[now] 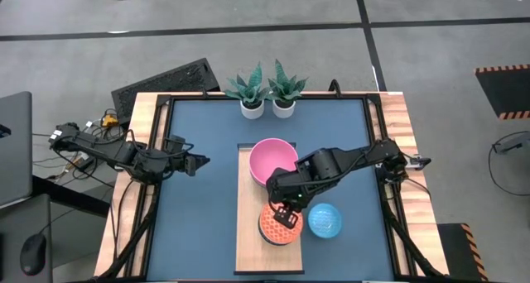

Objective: Place and stack bowls onto a shelf
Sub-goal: Stack the orange patterned bowl on top of the blue patterned bowl on the shelf, then adjust the orange patterned bowl

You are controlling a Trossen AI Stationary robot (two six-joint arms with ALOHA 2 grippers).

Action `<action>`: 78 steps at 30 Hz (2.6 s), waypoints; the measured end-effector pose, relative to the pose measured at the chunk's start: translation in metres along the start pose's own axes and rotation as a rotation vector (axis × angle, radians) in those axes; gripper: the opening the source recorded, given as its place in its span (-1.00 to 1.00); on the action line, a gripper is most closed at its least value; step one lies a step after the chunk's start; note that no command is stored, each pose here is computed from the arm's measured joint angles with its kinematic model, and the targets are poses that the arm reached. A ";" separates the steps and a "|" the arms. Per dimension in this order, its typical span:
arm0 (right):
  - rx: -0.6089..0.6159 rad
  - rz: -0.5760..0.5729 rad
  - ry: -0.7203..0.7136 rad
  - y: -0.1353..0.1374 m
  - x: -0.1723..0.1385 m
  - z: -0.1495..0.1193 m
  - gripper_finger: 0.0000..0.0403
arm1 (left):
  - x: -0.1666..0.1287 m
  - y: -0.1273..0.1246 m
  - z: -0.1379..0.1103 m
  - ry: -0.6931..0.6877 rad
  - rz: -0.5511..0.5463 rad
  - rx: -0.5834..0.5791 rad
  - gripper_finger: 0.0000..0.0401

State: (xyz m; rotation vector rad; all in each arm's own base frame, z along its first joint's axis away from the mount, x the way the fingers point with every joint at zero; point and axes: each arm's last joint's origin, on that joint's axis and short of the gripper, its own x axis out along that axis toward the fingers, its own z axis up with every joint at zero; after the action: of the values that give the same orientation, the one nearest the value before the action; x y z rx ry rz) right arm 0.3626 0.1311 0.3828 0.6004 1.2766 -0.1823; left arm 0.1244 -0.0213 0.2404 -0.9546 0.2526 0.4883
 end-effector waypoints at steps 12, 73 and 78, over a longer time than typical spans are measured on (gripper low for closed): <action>-0.017 0.006 -0.014 0.001 0.000 0.001 -0.81 | 0.000 0.000 0.001 -0.018 0.007 -0.001 -0.18; -0.077 0.059 -0.023 -0.014 -0.012 0.015 -0.35 | 0.000 0.001 0.001 -0.049 0.020 0.009 -0.18; -0.094 0.082 -0.085 -0.008 -0.015 0.015 -0.50 | 0.000 0.001 0.001 -0.049 0.021 0.009 -0.18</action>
State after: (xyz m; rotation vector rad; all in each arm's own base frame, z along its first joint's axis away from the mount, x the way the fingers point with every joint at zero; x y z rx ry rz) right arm 0.3674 0.1136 0.3969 0.5578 1.1701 -0.0786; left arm 0.1240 -0.0198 0.2407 -0.9305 0.2208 0.5284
